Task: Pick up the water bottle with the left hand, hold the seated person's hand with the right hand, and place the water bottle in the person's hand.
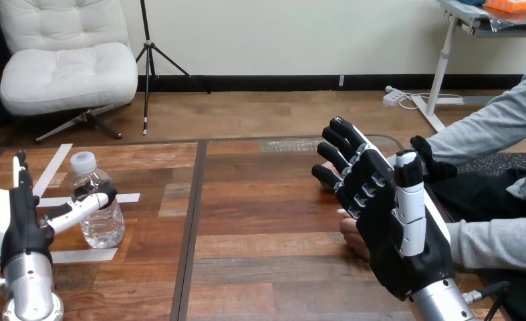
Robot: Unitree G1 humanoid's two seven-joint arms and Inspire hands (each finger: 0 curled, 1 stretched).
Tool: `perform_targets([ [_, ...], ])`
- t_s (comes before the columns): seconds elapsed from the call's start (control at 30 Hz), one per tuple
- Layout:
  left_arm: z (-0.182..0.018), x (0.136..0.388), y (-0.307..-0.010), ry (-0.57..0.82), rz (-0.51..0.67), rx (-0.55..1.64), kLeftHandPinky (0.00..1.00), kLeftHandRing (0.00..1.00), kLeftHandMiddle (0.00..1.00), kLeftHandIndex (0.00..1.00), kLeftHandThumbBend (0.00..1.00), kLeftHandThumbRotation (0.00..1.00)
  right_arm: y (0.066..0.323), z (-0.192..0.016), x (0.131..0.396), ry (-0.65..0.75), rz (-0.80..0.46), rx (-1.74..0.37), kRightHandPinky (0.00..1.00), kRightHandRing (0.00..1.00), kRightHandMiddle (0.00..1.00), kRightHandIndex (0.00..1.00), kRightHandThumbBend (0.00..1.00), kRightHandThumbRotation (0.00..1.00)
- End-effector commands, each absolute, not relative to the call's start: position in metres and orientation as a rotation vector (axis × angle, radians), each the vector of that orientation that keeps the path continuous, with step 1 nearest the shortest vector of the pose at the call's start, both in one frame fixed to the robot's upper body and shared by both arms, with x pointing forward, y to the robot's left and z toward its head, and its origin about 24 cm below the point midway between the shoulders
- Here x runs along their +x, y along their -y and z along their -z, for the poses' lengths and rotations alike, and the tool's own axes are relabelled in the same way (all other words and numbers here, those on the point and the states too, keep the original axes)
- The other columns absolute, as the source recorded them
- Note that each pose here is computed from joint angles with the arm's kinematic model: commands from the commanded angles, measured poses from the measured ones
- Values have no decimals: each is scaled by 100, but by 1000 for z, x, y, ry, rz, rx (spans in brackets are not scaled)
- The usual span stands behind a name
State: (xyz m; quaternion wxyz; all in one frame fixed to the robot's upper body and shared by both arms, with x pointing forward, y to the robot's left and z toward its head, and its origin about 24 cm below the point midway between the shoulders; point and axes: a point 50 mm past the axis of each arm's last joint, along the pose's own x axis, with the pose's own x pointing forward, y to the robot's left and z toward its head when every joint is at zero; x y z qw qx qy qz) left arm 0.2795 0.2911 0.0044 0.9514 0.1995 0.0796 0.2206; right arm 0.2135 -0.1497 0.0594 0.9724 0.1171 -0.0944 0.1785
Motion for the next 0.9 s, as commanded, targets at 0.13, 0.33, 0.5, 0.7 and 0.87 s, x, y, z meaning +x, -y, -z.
perform_targets([
  [0.13, -35, 305, -290, -60, -432, 426, 93, 99, 100, 100, 100, 21, 148, -77, 221, 271, -382, 236, 92, 96, 95, 92, 73, 100],
  [0.33, -35, 308, -291, -76, -422, 428, 93, 99, 100, 100, 100, 20, 148, -77, 221, 272, -382, 234, 92, 96, 95, 92, 73, 100],
  [0.5, -35, 311, -291, -91, -416, 442, 92, 99, 100, 100, 100, 21, 149, -77, 221, 274, -384, 235, 92, 96, 95, 92, 73, 100],
  [0.7, -37, 315, -289, -96, -407, 458, 91, 99, 100, 100, 99, 20, 149, -78, 221, 276, -388, 230, 92, 96, 95, 92, 73, 100],
  [0.87, -39, 319, -288, -97, -398, 484, 91, 99, 100, 100, 98, 20, 149, -78, 221, 278, -387, 230, 93, 96, 95, 93, 72, 100],
])
